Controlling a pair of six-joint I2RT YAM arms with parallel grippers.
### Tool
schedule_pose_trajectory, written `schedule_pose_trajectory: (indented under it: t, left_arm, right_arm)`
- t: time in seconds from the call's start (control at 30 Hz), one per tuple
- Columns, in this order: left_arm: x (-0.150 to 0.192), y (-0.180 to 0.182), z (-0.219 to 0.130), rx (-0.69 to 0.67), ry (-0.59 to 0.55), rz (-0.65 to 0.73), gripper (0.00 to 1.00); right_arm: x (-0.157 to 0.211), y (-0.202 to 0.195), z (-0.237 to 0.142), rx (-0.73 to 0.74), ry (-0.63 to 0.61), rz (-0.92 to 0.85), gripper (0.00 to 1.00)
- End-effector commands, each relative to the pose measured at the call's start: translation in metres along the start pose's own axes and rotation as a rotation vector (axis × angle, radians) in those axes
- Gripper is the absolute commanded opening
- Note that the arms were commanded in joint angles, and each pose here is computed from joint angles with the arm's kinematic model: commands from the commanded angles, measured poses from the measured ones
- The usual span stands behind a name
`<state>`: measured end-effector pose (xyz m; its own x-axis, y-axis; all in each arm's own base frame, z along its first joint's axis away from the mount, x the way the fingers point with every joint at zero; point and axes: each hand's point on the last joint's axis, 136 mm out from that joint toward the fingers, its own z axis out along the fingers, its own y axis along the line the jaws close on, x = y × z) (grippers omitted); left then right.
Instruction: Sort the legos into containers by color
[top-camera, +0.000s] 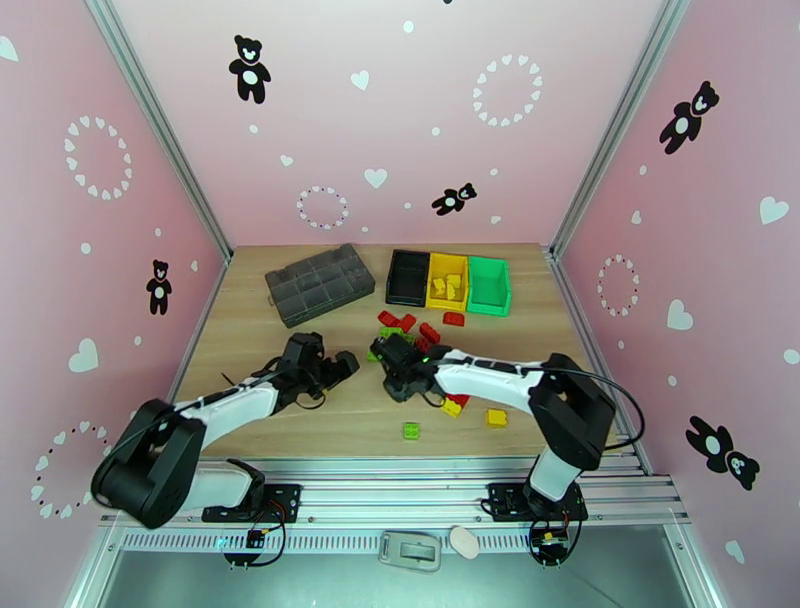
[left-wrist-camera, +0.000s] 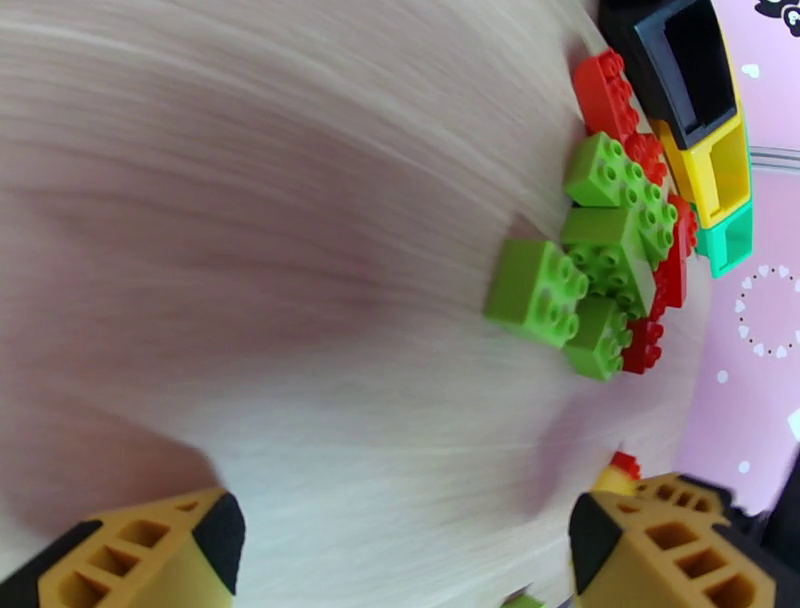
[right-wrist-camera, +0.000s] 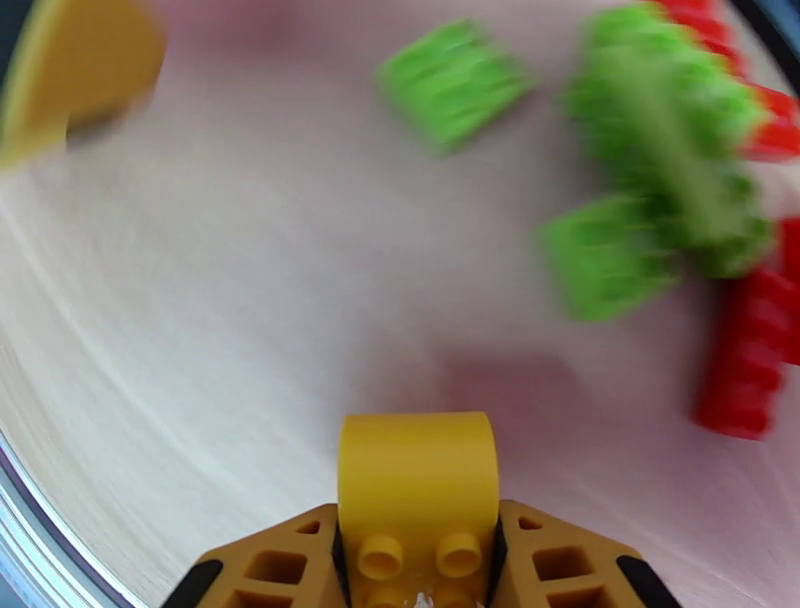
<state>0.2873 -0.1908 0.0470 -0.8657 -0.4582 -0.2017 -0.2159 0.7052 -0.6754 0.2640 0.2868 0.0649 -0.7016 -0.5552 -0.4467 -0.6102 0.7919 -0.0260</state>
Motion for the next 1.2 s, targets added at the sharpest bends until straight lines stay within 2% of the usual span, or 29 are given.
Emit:
schedule_pose_trajectory:
  t: [0.0,0.2,0.27,0.47,0.87,1.03,1.17]
  left_arm:
    - [-0.015,-0.053,0.008,0.139,-0.019,0.03,0.91]
    - [-0.022,-0.107,0.031,0.227,0.023,0.077,0.9]
    - [-0.032,-0.131,0.034,0.263,0.012,0.097,0.89]
    - [-0.053,-0.173,0.046,0.305,-0.003,0.135,0.88]
    - [-0.092,-0.227,0.058,0.314,-0.047,0.209,0.88]
    - [-0.094,-0.233,0.057,0.318,-0.051,0.215,0.88]
    - [-0.085,-0.232,0.055,0.311,-0.049,0.227,0.87]
  right_arm:
    - [-0.013,-0.034,-0.02,0.049,-0.059,0.109,0.32]
    - [-0.04,-0.101,-0.04,0.112,-0.146,0.291,0.33]
    - [-0.05,-0.121,-0.044,0.123,-0.168,0.345,0.32]
    - [-0.08,-0.173,-0.046,0.164,-0.207,0.452,0.33]
    - [-0.13,-0.254,-0.026,0.241,-0.217,0.576,0.33]
    - [-0.146,-0.275,-0.008,0.254,-0.197,0.599,0.38]
    - [-0.158,-0.286,0.004,0.254,-0.187,0.605,0.54]
